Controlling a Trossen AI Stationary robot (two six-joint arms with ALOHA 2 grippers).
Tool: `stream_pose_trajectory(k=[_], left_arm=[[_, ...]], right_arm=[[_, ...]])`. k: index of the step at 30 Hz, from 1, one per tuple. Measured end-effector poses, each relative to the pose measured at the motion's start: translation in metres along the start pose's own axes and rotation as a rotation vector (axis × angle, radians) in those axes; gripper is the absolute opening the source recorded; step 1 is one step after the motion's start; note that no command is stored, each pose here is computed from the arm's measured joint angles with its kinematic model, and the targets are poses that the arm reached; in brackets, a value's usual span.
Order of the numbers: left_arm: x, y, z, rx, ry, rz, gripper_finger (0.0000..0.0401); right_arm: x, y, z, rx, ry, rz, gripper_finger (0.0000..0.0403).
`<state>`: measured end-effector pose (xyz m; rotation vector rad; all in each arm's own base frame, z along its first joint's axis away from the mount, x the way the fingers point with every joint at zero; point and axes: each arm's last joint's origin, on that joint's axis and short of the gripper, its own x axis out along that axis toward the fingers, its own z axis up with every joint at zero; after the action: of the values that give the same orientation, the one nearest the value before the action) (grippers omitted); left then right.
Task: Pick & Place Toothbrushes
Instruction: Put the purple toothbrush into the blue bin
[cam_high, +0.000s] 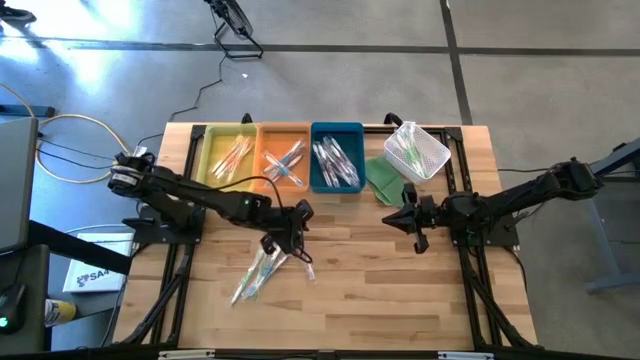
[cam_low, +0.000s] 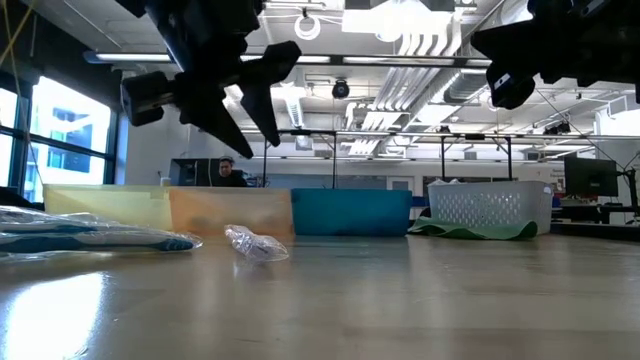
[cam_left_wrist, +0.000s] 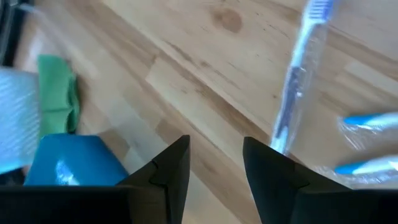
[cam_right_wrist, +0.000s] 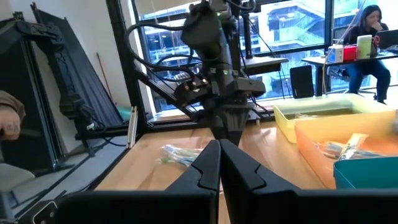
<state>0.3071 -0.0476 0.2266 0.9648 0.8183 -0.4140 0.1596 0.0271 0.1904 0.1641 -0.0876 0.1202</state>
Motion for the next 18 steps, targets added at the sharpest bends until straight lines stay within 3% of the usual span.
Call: stream_pose_trajectory(k=[9, 18], left_arm=[[0.012, 0.016, -0.023, -0.047, -0.008, -0.12, 0.0143], [0.026, 0.029, -0.014, 0.055, 0.071, -0.233, 0.0143]], right_arm=[[0.0, 0.0, -0.001, 0.0, 0.005, -0.003, 0.0003], [0.0, 0.0, -0.001, -0.001, 0.009, -0.007, 0.0003]])
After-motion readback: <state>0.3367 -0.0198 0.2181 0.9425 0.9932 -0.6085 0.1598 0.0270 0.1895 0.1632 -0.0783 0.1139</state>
